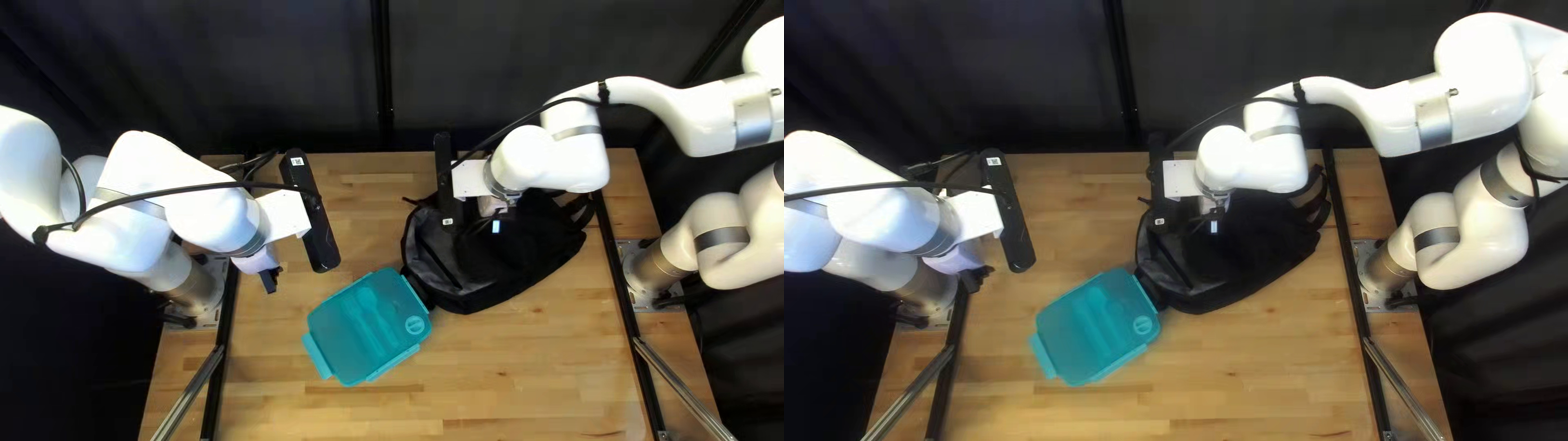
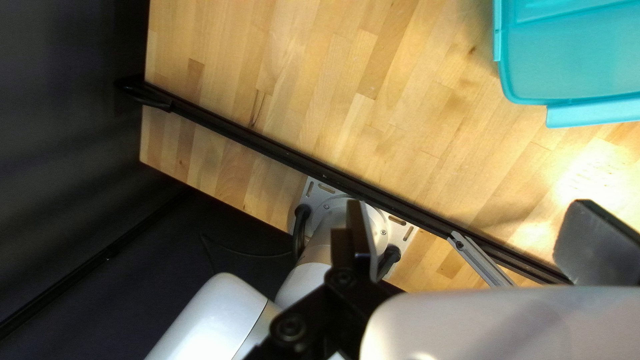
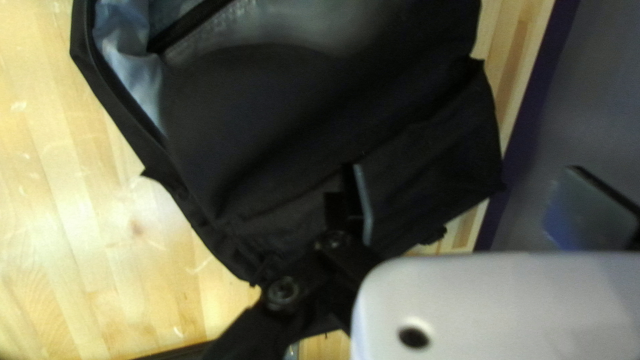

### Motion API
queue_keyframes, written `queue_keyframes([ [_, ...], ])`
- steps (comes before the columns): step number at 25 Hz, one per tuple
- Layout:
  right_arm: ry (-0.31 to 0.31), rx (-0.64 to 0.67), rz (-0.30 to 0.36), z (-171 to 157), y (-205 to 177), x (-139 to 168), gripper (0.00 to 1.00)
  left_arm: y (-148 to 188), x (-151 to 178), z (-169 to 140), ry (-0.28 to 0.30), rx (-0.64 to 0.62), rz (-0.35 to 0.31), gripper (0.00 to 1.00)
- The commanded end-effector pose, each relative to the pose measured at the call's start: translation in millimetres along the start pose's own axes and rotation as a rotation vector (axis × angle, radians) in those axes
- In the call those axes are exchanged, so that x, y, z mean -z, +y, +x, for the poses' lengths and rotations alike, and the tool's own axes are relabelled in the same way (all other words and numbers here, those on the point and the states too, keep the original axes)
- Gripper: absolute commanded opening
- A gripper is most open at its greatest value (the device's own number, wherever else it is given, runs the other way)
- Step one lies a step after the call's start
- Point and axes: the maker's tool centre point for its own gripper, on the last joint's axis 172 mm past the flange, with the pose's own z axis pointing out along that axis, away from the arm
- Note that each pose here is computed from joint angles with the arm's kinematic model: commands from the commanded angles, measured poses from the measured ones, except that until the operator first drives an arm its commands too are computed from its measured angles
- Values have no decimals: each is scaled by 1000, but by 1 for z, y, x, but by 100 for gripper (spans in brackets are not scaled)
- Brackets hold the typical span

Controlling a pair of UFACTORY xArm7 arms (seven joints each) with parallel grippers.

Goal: Remove a lunch box from a kids backpack

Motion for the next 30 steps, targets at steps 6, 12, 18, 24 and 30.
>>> queue_keyframes([
  [6, -28, -2, -43, -24, 35, 48, 100, 0, 0, 0, 0, 0, 0, 100],
  [12, -46, -15, -76, -58, 67, 95, 100, 0, 0, 0, 0, 0, 0, 100],
  [18, -42, -34, -108, -84, 74, 139, 100, 0, 0, 0, 0, 0, 0, 100],
  [24, -42, -34, -108, -84, 74, 139, 100, 0, 0, 0, 0, 0, 0, 100],
  [30, -42, -34, -108, -84, 74, 139, 100, 0, 0, 0, 0, 0, 0, 100],
])
